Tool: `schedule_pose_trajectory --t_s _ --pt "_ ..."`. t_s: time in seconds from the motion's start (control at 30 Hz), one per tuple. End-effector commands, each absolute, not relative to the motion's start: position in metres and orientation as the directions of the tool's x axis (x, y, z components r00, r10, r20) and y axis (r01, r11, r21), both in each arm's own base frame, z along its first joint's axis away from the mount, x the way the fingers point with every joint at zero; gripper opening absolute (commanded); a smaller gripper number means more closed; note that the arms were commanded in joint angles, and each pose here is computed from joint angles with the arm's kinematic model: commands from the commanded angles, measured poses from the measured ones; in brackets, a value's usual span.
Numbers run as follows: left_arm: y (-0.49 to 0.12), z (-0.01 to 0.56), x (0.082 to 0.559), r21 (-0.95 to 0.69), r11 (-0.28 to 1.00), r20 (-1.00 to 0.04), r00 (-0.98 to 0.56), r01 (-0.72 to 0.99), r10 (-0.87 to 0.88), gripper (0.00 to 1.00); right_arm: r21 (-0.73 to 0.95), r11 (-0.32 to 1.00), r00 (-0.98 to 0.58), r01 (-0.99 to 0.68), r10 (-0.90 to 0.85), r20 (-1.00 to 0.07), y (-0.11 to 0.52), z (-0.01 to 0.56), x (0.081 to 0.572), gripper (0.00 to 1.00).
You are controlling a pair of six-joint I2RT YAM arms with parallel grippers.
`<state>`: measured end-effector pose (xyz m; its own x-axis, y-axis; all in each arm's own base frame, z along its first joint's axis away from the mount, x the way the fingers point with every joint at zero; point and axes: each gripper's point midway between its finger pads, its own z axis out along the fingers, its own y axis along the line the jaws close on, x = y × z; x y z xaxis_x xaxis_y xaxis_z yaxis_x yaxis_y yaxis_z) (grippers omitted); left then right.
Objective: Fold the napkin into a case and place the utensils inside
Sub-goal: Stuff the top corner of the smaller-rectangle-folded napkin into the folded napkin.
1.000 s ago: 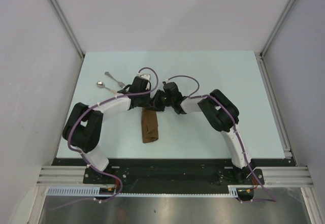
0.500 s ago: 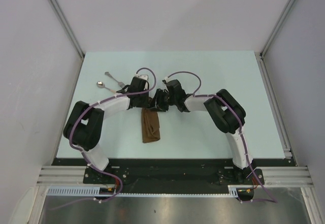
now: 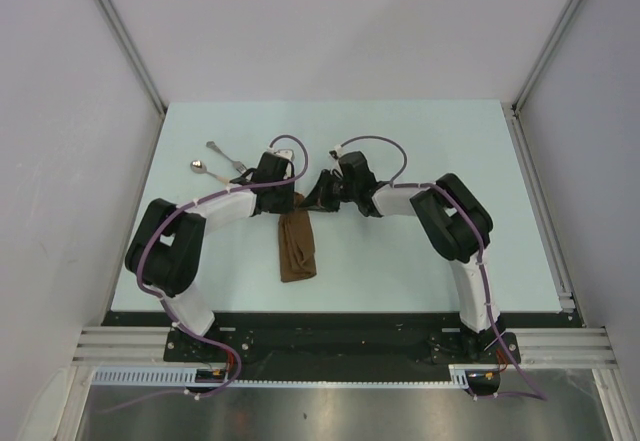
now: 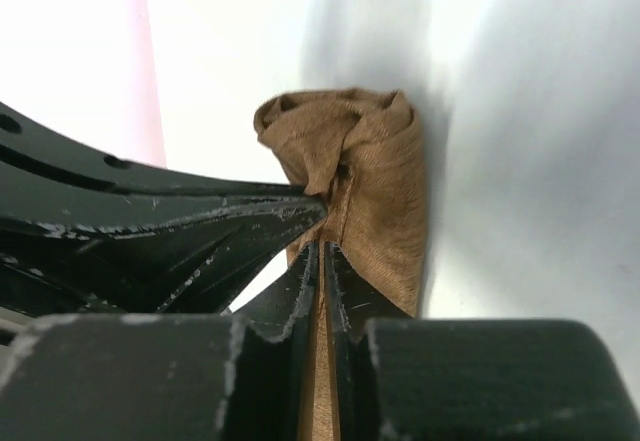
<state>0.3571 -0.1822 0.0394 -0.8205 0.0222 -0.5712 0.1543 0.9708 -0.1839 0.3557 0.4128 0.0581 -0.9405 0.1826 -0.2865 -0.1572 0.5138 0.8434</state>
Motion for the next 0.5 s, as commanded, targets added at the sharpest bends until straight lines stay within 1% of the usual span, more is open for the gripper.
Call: schedule_pose_trajectory --t_s 0.0,0.2,0.27,0.4,0.47 --pt "-0.184 0.046 0.348 -0.218 0.964 -0.558 -0.83 0.15 0.003 0.0 0.848 0.479 -0.917 -0.225 0.19 -0.35 0.422 0.078 0.372 0.08" --pt "-0.184 0.057 0.353 -0.221 0.963 -0.58 -0.814 0.153 -0.004 0.0 0.849 0.474 -0.919 -0.234 0.177 -0.352 0.436 0.075 0.375 0.06" --pt "-0.184 0.06 0.354 -0.225 0.963 -0.587 -0.81 0.149 -0.012 0.0 0.846 0.485 -0.925 -0.22 0.17 -0.338 0.436 0.067 0.372 0.06" --pt "-0.182 0.063 0.357 -0.224 0.963 -0.588 -0.808 0.147 -0.014 0.0 0.838 0.502 -0.92 -0.214 0.184 -0.345 0.427 0.065 0.37 0.05" --pt "-0.18 0.059 0.356 -0.221 0.966 -0.577 -0.817 0.136 -0.017 0.0 0.839 0.492 -0.91 -0.231 0.196 -0.365 0.422 0.075 0.374 0.05"
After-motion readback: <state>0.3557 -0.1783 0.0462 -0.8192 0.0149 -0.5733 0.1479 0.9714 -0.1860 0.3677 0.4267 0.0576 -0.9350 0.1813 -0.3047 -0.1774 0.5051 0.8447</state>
